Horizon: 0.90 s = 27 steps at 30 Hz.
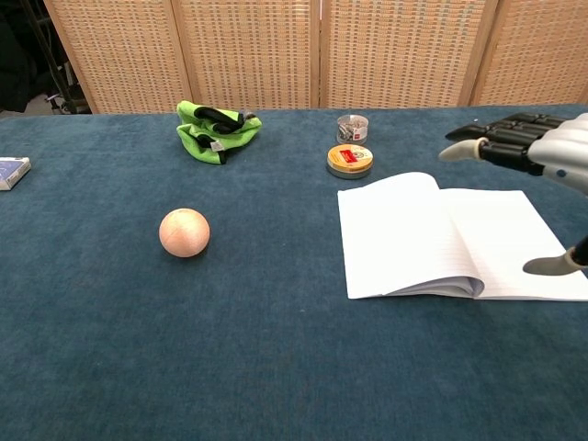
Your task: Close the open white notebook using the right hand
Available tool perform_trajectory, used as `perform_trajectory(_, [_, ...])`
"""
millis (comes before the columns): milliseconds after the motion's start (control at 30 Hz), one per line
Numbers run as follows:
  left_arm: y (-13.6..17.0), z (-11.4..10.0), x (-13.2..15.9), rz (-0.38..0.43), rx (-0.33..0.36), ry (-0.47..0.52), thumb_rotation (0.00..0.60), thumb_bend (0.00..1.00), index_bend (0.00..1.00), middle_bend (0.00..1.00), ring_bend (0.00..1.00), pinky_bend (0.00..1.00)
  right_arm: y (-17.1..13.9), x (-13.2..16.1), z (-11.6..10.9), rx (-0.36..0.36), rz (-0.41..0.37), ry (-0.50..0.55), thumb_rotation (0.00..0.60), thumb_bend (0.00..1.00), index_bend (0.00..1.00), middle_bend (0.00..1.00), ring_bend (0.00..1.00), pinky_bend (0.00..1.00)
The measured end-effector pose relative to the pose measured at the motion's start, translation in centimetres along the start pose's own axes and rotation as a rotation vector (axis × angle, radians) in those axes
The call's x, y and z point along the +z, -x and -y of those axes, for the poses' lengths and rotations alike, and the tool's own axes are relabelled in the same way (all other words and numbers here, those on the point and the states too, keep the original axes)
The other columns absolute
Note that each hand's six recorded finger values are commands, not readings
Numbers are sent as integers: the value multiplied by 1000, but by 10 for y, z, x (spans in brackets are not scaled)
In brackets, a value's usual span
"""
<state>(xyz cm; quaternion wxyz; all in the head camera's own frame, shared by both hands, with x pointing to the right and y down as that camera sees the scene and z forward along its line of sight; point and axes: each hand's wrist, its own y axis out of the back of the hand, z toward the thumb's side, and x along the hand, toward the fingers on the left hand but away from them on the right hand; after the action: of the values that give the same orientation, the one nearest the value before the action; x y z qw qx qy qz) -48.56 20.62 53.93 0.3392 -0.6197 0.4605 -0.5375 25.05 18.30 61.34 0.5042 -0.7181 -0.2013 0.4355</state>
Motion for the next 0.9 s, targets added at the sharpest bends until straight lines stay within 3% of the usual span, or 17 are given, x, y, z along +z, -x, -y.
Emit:
perform_trajectory(333, [1, -2, -2, 1, -5, 11, 600, 0, 0, 0, 0, 0, 24, 40, 15, 43, -17, -32, 600, 193, 0, 0, 0, 0])
perform_trajectory(500, [1, -3, -3, -1, -6, 17, 600, 0, 0, 0, 0, 0, 34, 51, 25, 66, -11, -55, 600, 205, 0, 0, 0, 0])
perform_trajectory(667, [1, -1, -2, 4, -17, 11, 600, 0, 0, 0, 0, 0, 41, 55, 32, 72, 3, -135, 600, 283, 0, 0, 0, 0])
perform_trajectory(900, [1, -3, -3, -1, -14, 19, 600, 0, 0, 0, 0, 0, 52, 61, 44, 74, 40, -197, 600, 250, 0, 0, 0, 0])
